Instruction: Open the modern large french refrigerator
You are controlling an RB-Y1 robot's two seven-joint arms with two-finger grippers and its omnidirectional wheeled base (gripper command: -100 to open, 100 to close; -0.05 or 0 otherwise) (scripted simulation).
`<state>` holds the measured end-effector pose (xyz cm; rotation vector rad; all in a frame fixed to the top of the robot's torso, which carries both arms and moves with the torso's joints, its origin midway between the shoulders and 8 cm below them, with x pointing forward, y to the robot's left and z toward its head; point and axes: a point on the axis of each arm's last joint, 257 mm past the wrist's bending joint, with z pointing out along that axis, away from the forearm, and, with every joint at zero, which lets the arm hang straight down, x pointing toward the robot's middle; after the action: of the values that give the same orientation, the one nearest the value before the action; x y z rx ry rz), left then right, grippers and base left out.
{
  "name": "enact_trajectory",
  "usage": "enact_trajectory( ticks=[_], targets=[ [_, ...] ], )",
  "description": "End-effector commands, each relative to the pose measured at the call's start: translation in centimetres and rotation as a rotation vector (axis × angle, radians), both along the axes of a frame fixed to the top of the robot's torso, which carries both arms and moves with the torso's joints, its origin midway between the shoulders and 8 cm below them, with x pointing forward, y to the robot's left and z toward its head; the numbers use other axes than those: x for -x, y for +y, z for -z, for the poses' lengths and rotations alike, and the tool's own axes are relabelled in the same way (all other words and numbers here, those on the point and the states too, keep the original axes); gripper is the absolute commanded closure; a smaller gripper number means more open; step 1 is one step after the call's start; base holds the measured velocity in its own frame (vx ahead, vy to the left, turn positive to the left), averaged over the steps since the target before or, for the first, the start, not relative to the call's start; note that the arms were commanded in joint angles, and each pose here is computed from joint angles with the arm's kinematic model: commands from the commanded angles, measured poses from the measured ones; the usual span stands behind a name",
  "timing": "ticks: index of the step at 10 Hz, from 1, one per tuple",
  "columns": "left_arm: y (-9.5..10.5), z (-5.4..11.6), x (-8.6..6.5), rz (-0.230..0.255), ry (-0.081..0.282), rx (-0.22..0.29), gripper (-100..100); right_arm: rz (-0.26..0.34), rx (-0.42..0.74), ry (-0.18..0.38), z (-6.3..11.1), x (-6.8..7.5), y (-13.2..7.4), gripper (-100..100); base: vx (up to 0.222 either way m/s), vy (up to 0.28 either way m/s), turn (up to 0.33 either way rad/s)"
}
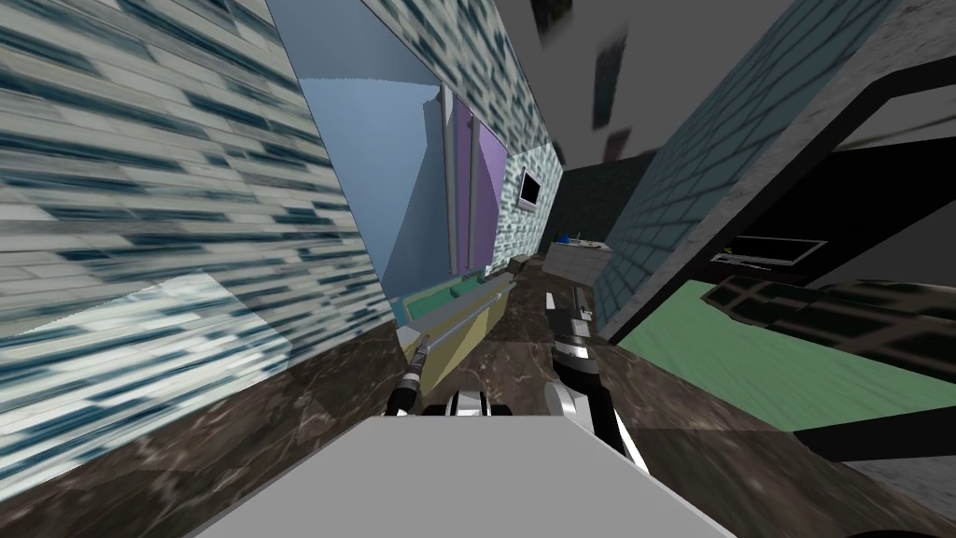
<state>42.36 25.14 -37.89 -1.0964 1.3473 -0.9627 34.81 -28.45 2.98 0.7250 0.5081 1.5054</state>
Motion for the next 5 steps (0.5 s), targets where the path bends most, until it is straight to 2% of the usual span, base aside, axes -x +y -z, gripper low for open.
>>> enact_trajectory(
  ticks=[1, 5],
  targets=[
    [-0.1, 0.5, 0.2, 0.000, 0.012, 0.003, 0, 0.000, 0.000, 0.000, 0.0, 0.0, 0.0, 0, 0.005, -0.005, -0.018],
    [-0.3, 1.5, 0.7, 0.001, 0.038, 0.009, 0, 0.000, 0.000, 0.000, 0.0, 0.0, 0.0, 0, 0.001, -0.002, -0.006]
  ],
)
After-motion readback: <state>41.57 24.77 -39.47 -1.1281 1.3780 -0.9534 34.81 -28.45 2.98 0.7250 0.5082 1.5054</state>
